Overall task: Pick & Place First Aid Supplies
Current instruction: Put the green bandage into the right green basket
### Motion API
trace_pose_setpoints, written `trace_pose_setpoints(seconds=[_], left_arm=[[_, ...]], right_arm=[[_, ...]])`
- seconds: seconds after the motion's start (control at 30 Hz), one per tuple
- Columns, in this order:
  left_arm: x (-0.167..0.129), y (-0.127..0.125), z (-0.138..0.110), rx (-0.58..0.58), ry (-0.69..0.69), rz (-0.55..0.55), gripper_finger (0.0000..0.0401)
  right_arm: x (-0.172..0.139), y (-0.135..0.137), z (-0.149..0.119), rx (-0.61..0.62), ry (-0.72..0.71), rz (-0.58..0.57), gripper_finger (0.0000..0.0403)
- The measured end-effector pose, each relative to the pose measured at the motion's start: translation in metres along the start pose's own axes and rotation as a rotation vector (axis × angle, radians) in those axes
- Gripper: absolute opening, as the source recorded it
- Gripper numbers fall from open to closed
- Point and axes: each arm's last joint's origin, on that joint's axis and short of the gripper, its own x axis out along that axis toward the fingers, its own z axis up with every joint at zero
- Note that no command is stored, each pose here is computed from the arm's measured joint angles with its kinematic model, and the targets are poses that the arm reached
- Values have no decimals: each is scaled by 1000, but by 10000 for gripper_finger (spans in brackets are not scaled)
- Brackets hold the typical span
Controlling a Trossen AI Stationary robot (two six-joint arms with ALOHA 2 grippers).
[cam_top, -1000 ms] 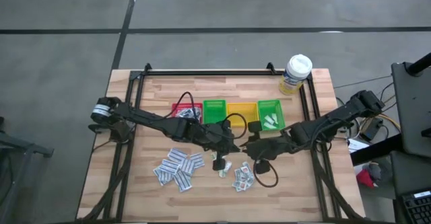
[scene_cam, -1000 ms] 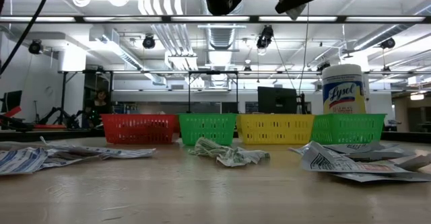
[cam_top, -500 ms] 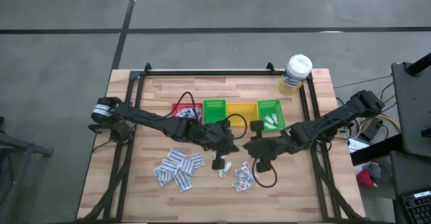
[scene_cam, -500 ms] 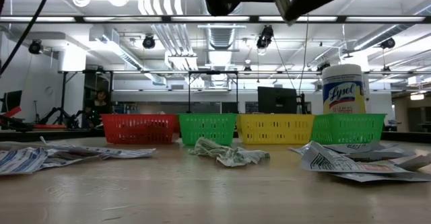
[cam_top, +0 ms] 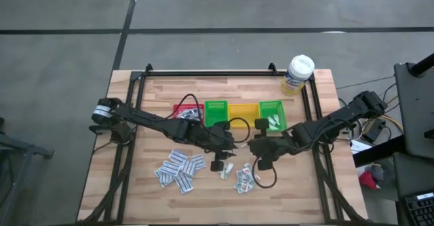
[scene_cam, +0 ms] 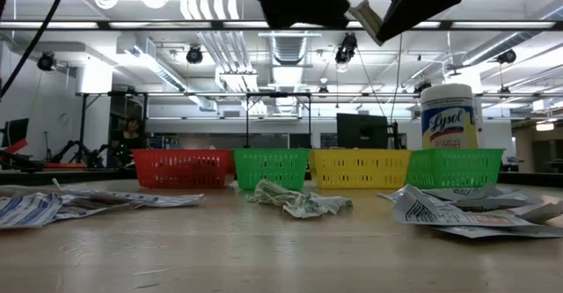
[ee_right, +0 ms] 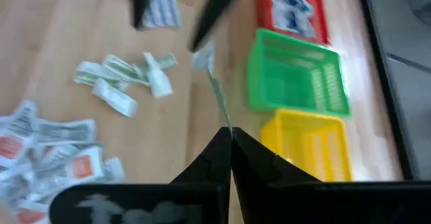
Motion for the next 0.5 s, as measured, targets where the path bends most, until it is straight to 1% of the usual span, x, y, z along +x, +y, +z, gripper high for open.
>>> trace_pose_setpoints(seconds=[0.1, 0.27, 0.4, 0.5], left_arm=[[-1, 0, -5, 2, 56, 3, 124], [-3, 1, -15, -12, 162, 18, 124], [-2, 1, -21, 1, 191, 83, 124], [1, 1, -30, 30, 212, 166, 124]], right_arm=[[-3, -7, -4, 36, 31, -35, 8], [-7, -27, -12, 150, 98, -84, 8], [-10, -50, -22, 293, 176, -147, 8], [-13, -68, -30, 412, 235, -187, 8]])
